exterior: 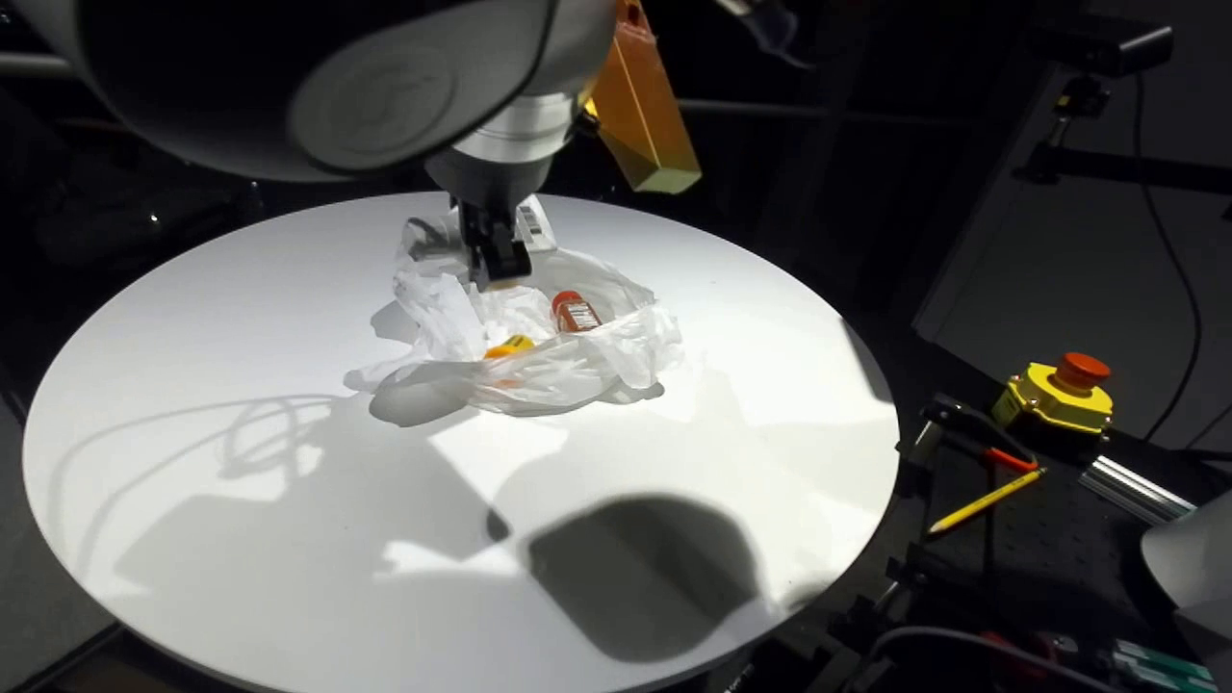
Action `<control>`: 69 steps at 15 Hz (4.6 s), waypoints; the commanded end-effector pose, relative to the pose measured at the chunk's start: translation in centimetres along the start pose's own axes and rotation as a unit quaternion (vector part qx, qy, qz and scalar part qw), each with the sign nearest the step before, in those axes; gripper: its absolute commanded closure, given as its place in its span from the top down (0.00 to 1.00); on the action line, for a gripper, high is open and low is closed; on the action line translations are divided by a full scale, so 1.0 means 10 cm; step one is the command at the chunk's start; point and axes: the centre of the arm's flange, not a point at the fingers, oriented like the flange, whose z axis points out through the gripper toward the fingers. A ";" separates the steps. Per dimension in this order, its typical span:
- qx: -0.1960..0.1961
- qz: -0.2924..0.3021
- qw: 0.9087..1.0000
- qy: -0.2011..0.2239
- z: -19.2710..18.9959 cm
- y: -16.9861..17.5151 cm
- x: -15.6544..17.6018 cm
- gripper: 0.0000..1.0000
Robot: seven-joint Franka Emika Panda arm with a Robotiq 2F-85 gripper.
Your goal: Place the containers on the table inside the white plastic, pull up the plastic bag
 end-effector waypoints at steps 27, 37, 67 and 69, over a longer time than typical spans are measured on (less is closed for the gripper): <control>0.097 0.246 0.962 -0.067 0.54 0.40 0.02 1.00; 0.050 0.196 0.979 -0.024 0.98 1.01 0.38 1.00; -0.050 0.137 0.988 -0.042 1.86 0.99 0.52 0.68; -0.055 0.137 0.988 -0.047 1.86 1.00 0.51 0.51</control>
